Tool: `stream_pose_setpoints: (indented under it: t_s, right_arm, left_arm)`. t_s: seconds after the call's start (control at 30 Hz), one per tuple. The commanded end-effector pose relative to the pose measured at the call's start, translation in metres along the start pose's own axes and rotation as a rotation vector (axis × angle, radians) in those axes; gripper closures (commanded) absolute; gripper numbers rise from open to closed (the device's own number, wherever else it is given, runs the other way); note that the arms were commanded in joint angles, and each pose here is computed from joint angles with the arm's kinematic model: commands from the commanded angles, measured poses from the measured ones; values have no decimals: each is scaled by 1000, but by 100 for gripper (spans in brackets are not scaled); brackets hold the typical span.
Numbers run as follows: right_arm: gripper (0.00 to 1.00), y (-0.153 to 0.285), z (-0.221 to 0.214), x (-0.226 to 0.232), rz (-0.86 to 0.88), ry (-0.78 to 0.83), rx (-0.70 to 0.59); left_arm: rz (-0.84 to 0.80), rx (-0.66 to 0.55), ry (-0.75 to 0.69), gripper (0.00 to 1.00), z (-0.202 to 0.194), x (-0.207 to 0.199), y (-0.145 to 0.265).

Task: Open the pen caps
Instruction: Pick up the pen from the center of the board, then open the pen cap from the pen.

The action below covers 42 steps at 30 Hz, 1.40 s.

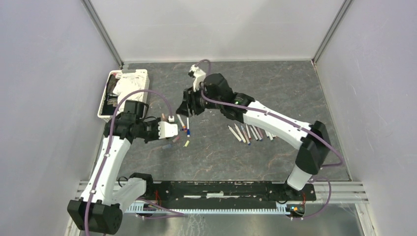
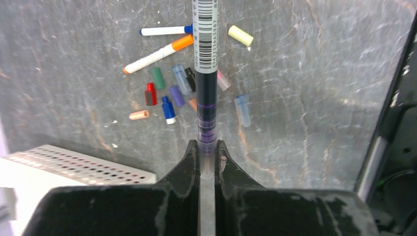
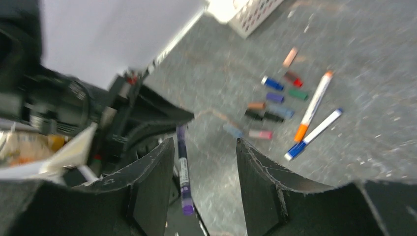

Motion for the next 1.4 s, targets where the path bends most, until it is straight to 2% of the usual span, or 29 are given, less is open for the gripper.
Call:
stream_pose_setpoints:
  t_s: [0.0, 0.33, 0.53, 0.6, 0.67, 0.77, 0.8, 0.83, 0.87, 0.9, 0.93, 0.97, 1.07, 1.17, 1.27, 1.37]
  right_arm:
    - [45, -8, -34, 2, 134, 9, 257]
    - [46, -33, -66, 13, 263, -57, 385]
    - [52, -46, -80, 10, 299, -93, 431]
    - [59, -48, -81, 9, 313, -98, 435]
    - [71, -49, -82, 9, 329, -102, 429]
    - [95, -49, -81, 8, 348, -111, 411]
    - [100, -49, -81, 6, 349, -116, 411]
    - [100, -48, -82, 5, 349, -119, 410]
    - [100, -48, -82, 4, 349, -122, 408]
    - [100, -48, -83, 3, 351, -126, 405]
    - [100, -47, -83, 3, 356, -129, 401]
    - [100, -46, -84, 2, 358, -137, 406]
    - [100, -45, -84, 4, 377, -135, 395]
    - [100, -43, -86, 3, 374, -136, 395]
    - [100, -41, -87, 2, 384, -140, 395]
    - [100, -39, -88, 3, 397, -136, 395]
  left_arm:
    - [26, 73, -231, 98, 1, 7, 9]
    - [43, 58, -323, 98, 8, 7, 10]
    - [38, 63, -338, 98, 9, 6, 9]
    - [37, 61, -342, 98, 9, 5, 8]
    - [31, 61, -347, 98, 9, 4, 8]
    - [21, 59, -349, 97, 9, 1, 6]
    - [18, 63, -354, 96, 8, 0, 6]
    - [16, 65, -359, 95, 8, -1, 5]
    - [16, 64, -362, 92, 8, -2, 5]
    - [15, 62, -361, 84, 8, -2, 5]
    - [16, 58, -359, 71, 8, -2, 5]
    - [16, 54, -357, 63, 9, -2, 4]
    - [16, 38, -348, 57, 11, -2, 4]
    - [14, 35, -336, 57, 11, 0, 3]
    - [4, 29, -328, 62, 11, 0, 1]
    - [-10, 26, -321, 82, 10, -2, 0]
Point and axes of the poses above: each gripper's point midway between its finger pads, its own y axis back along the fingers, its own x axis along the line the jaws close on, z = x × y, the point moved 8 cm from there along y, back along the fingers, and after that the axes turned 8 degrees about -y, right-handed, at the moved point
